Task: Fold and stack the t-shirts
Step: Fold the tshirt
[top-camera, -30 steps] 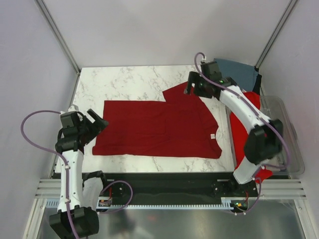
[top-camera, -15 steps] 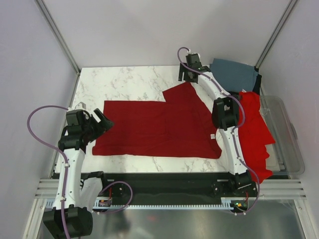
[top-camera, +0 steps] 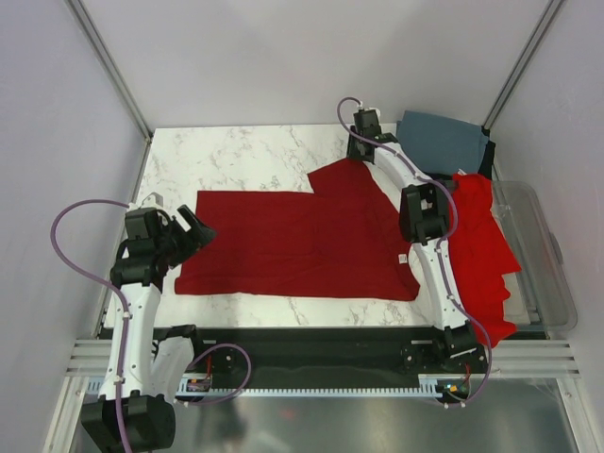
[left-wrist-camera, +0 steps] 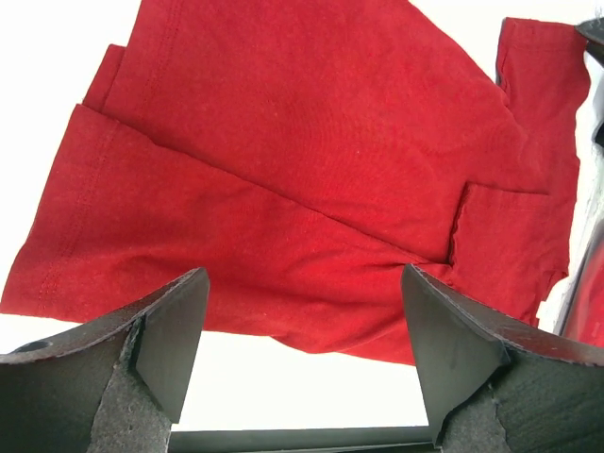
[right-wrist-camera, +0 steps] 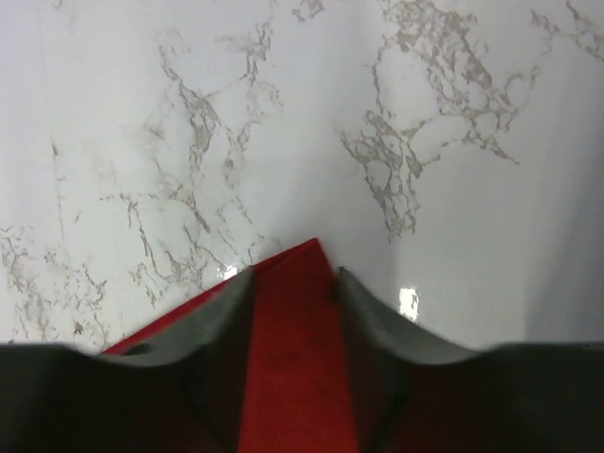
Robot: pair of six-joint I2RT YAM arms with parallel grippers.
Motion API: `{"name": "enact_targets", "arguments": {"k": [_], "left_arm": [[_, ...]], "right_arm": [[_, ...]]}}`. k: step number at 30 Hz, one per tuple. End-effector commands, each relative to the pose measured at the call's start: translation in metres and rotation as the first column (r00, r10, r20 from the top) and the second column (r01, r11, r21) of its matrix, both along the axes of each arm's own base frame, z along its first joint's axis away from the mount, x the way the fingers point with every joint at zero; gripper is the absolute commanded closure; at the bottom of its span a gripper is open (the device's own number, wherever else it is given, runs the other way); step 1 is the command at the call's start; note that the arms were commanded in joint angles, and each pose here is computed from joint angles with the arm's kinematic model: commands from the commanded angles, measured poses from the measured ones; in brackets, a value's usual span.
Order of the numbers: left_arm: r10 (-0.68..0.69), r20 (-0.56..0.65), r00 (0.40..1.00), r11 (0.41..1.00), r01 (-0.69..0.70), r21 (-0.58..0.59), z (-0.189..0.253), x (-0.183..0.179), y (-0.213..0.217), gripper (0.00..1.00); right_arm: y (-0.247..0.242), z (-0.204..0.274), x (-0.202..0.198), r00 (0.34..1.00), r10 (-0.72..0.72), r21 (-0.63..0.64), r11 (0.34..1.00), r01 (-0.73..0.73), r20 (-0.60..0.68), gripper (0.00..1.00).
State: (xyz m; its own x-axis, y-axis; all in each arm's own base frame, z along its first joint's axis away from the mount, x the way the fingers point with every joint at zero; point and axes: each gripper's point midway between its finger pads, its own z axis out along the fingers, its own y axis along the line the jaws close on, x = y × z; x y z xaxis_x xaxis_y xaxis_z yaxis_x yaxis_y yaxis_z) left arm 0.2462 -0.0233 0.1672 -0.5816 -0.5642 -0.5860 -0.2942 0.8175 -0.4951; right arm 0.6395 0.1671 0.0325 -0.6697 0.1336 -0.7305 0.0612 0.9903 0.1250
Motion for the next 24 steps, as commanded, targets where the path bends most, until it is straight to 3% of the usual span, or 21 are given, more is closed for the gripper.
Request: {"name": "enact_targets", "arguments": {"k": [1, 3, 6, 11, 13, 14, 16, 17, 18, 20, 21, 23, 24], "left_arm": [[-0.031, 0.045, 0.999, 0.999, 0.029, 0.033, 0.006, 0.003, 0.000, 0.11], [-0.023, 0.045, 0.999, 0.999, 0.021, 0.041, 0.006, 0.004, 0.002, 0.11], [0.008, 0.022, 1.000, 0.999, -0.009, 0.052, 0.000, 0.006, 0.008, 0.11], [0.070, -0.026, 0.997, 0.995, -0.068, 0.071, -0.007, 0.036, 0.022, 0.12], [0.105, -0.018, 0.994, 0.989, -0.103, 0.111, -0.003, 0.054, 0.034, 0.13], [0.149, -0.049, 0.988, 0.979, -0.141, 0.149, -0.009, 0.071, 0.047, 0.13], [0.187, -0.078, 0.979, 0.970, -0.172, 0.174, -0.014, 0.093, 0.058, 0.15], [0.210, -0.106, 0.972, 0.967, -0.190, 0.169, -0.018, 0.114, 0.064, 0.17], [0.216, -0.122, 0.969, 0.967, -0.194, 0.167, -0.021, 0.126, 0.067, 0.20], [0.250, -0.087, 0.964, 0.957, -0.232, 0.175, -0.009, 0.157, 0.076, 0.22], [0.252, -0.143, 0.957, 0.956, -0.224, 0.188, -0.034, 0.172, 0.080, 0.23], [0.242, -0.121, 0.963, 0.955, -0.213, 0.207, -0.028, 0.205, 0.087, 0.24], [0.236, -0.175, 0.956, 0.956, -0.196, 0.216, -0.051, 0.215, 0.090, 0.25]], "right_arm": [[0.015, -0.017, -0.005, 0.999, 0.019, 0.047, 0.999, -0.017, -0.027, 0.61], [0.014, -0.017, -0.010, 0.999, 0.013, 0.049, 0.999, -0.011, -0.031, 0.81], [0.009, -0.007, -0.015, 1.000, -0.013, 0.051, 0.999, 0.013, -0.011, 1.00], [0.022, 0.001, -0.036, 1.000, 0.008, 0.148, 0.989, -0.008, 0.005, 1.00], [0.040, 0.029, -0.038, 0.996, 0.024, 0.199, 0.979, -0.040, 0.082, 1.00], [0.044, 0.017, -0.051, 0.997, 0.045, 0.205, 0.977, -0.056, 0.058, 1.00], [0.060, 0.040, -0.055, 0.987, 0.074, 0.226, 0.968, -0.105, 0.140, 1.00], [0.062, 0.024, -0.071, 0.988, 0.103, 0.222, 0.967, -0.126, 0.113, 1.00], [0.069, 0.038, -0.067, 0.976, 0.117, 0.228, 0.961, -0.158, 0.182, 1.00], [0.067, 0.028, -0.075, 0.977, 0.121, 0.232, 0.959, -0.160, 0.174, 1.00], [0.068, 0.025, -0.075, 0.977, 0.123, 0.236, 0.958, -0.162, 0.171, 1.00], [0.069, 0.022, -0.076, 0.978, 0.126, 0.240, 0.957, -0.165, 0.167, 1.00], [0.069, 0.021, -0.076, 0.978, 0.126, 0.242, 0.956, -0.165, 0.167, 1.00]]}}
